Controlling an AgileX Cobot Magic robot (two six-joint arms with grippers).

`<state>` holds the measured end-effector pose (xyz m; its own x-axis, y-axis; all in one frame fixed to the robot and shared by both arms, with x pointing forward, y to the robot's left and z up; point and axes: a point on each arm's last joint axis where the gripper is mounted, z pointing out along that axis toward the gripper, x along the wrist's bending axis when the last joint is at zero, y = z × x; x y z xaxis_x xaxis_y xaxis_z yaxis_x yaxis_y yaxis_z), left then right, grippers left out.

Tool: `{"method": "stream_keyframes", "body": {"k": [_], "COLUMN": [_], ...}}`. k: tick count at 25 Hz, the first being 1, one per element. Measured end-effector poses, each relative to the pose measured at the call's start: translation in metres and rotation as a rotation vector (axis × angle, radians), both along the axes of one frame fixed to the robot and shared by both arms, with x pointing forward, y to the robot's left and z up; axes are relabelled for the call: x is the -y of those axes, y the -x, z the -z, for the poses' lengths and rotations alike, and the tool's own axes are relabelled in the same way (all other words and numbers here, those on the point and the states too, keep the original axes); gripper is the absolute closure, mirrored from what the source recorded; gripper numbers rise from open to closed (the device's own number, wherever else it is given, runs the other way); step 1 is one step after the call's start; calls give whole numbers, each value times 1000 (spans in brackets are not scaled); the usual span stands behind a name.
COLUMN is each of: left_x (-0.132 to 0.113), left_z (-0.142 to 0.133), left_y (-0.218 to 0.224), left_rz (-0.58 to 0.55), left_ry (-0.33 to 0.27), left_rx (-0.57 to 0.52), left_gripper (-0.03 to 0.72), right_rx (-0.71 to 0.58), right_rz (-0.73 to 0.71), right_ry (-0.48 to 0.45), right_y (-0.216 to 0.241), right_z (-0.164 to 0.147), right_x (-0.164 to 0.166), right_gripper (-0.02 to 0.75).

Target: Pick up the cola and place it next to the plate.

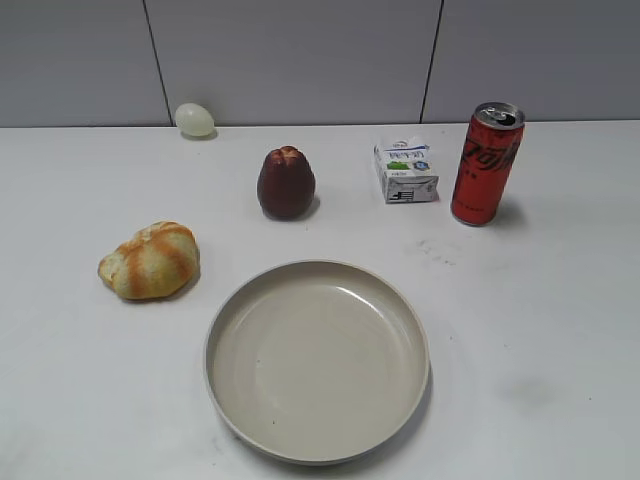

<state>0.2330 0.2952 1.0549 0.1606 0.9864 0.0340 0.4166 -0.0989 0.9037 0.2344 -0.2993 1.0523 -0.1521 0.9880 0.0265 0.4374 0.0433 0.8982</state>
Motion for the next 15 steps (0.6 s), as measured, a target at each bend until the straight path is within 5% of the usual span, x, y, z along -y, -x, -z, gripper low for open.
{"method": "stream_keyframes", "body": {"k": [6,15], "left_x": [0,0], "left_z": [0,0], "left_y": [0,0], "left_rz": [0,0], "left_ry": [0,0], "left_rx": [0,0], "left_gripper": [470,470], "right_rx": [104,-52], "right_rz": [10,33], "right_ry": [-42,-57], "right_y": [-16,-95], "right_z": [-25,-60], "right_x": [-3,-16], "right_gripper": [127,99]}}
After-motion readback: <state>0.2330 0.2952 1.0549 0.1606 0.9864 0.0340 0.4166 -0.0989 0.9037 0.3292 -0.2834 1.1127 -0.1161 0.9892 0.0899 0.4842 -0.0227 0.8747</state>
